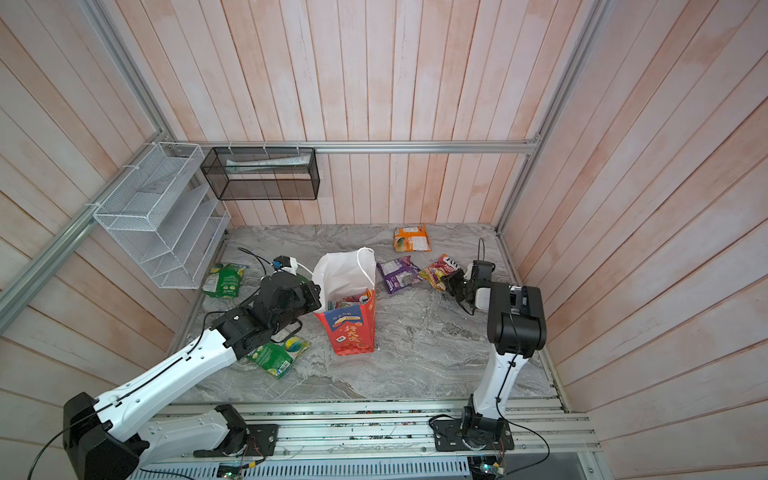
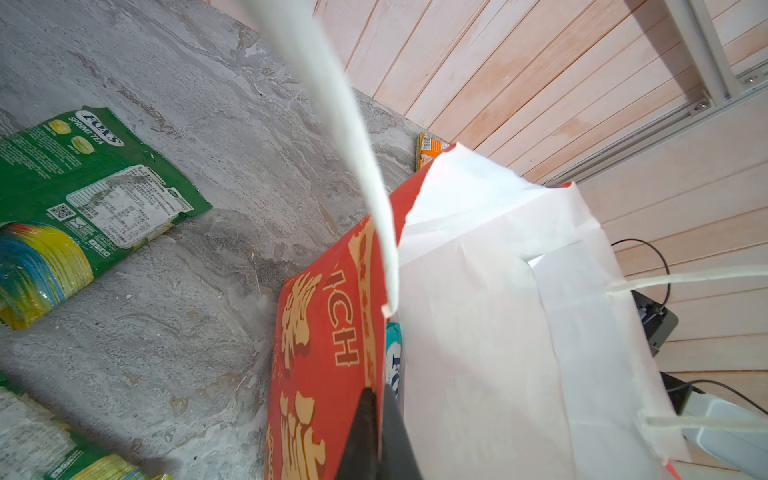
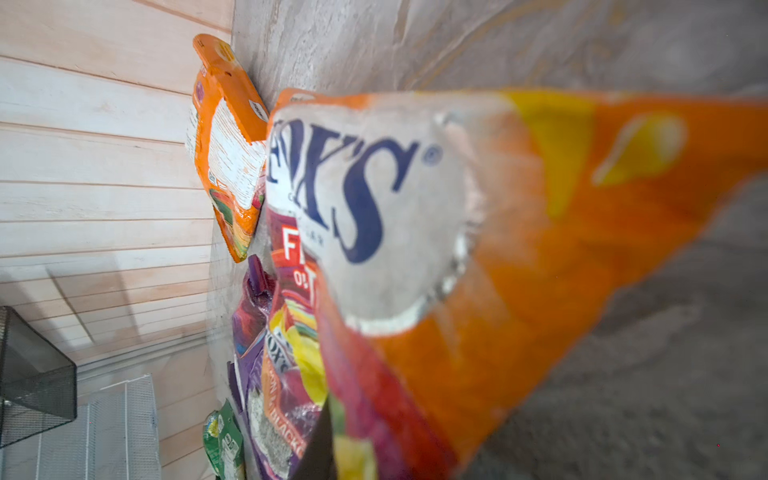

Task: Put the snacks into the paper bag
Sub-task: 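Grasp the orange FOX'S fruits packet with the right gripper and lift it, then carry the FOX'S packet with the right gripper over the bag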

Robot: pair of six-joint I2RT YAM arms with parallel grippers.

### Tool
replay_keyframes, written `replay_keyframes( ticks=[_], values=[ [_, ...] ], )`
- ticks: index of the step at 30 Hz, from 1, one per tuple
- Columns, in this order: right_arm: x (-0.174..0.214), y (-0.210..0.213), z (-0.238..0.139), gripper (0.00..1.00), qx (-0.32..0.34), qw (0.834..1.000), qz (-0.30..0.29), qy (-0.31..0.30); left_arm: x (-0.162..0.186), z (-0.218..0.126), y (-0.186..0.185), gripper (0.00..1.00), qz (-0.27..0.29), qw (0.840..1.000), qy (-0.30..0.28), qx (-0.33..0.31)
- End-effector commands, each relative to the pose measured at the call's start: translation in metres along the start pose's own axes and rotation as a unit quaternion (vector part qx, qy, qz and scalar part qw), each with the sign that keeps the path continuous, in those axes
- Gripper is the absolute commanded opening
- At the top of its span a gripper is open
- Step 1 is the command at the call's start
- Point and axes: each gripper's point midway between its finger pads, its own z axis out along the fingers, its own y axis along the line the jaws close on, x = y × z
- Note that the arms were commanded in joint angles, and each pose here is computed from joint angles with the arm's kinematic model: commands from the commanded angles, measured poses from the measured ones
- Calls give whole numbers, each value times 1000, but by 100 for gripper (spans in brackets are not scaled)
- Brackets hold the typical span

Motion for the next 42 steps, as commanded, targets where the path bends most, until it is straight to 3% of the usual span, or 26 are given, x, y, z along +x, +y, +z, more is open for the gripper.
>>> replay_keyframes(
  ticks=[1,4,14,19,24,31,42],
  values=[
    [-9,16,-23,14,4,999,-27,-30,-1,-1,1,0,10,1000,-4,-6],
    [-16,39,-45,7,3,997,-53,-54,-1,-1,2,0,10,1000,-4,-8],
    [-17,129,-144,7,-34,978,-134,-155,-1,2,2,0,12,1000,-4,-11],
    [15,195,-197,6,-74,954,-198,-213,0,2,0,0,13,1000,-1,-5],
    [67,266,-251,5,-125,920,-275,-251,-1,-1,-2,0,14,1000,-4,2],
    [125,322,-286,5,-190,893,-331,-236,0,0,-6,0,18,1000,0,10],
    [211,376,-300,5,-234,841,-444,-200,1,2,-7,0,19,1000,3,11]
  ],
)
